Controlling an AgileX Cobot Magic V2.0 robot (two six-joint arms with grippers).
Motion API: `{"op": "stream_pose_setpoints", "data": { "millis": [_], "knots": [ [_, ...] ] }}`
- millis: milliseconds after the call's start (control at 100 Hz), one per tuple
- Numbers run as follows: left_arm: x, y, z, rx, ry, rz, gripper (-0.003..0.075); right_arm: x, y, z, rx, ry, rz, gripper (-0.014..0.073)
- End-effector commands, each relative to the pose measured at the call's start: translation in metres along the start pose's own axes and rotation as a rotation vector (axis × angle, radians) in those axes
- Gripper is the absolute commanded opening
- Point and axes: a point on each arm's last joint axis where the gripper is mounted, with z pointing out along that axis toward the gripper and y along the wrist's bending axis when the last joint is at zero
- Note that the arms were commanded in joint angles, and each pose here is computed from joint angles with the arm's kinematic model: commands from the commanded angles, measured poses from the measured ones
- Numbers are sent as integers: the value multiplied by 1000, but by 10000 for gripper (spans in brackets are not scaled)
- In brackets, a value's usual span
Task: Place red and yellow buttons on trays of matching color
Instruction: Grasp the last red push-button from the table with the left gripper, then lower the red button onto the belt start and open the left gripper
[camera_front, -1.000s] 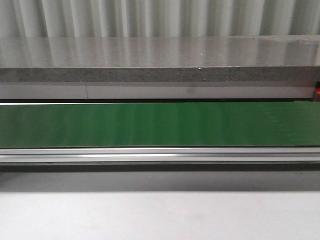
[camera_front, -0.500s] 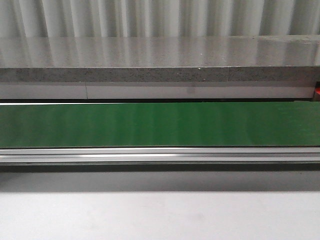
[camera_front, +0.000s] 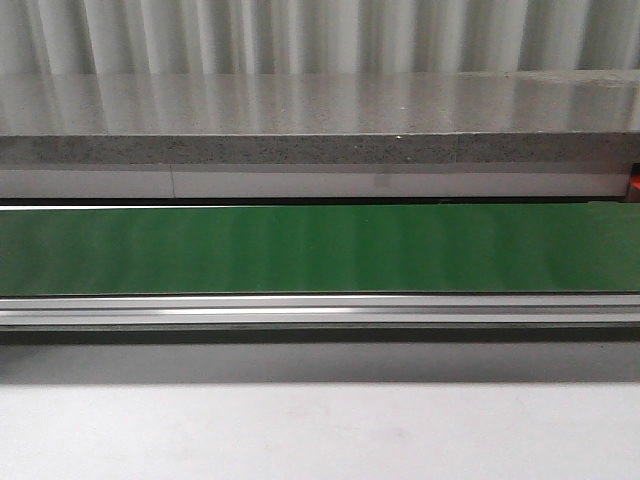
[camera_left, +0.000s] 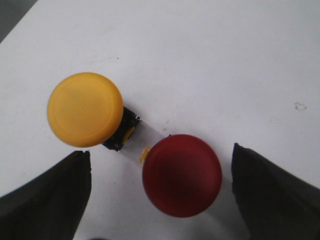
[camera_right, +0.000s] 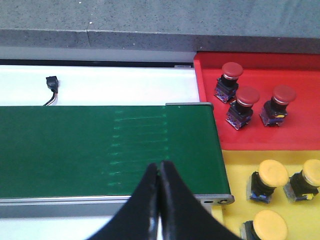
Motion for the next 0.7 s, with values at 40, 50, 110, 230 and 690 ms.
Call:
{"op": "stream_pose_setpoints", "data": {
  "millis": [40, 50, 110, 230, 690],
  "knots": [
    [-19, -4, -21, 62, -113, -24, 554, -13, 0, -5, 2, -96, -13, -67],
    [-19, -4, -21, 62, -113, -24, 554, -13, 0, -5, 2, -96, -13, -67],
    [-18, -4, -18, 60, -107, -22, 554, -13, 0, -5, 2, -96, -13, -67],
    [-14, -5, -11, 51, -79, -28, 513, -13, 0, -5, 2, -96, -13, -67],
    [-14, -4, -14, 47, -72, -28, 11, -13, 0, -5, 2, -96, -13, -67]
  ]
}}
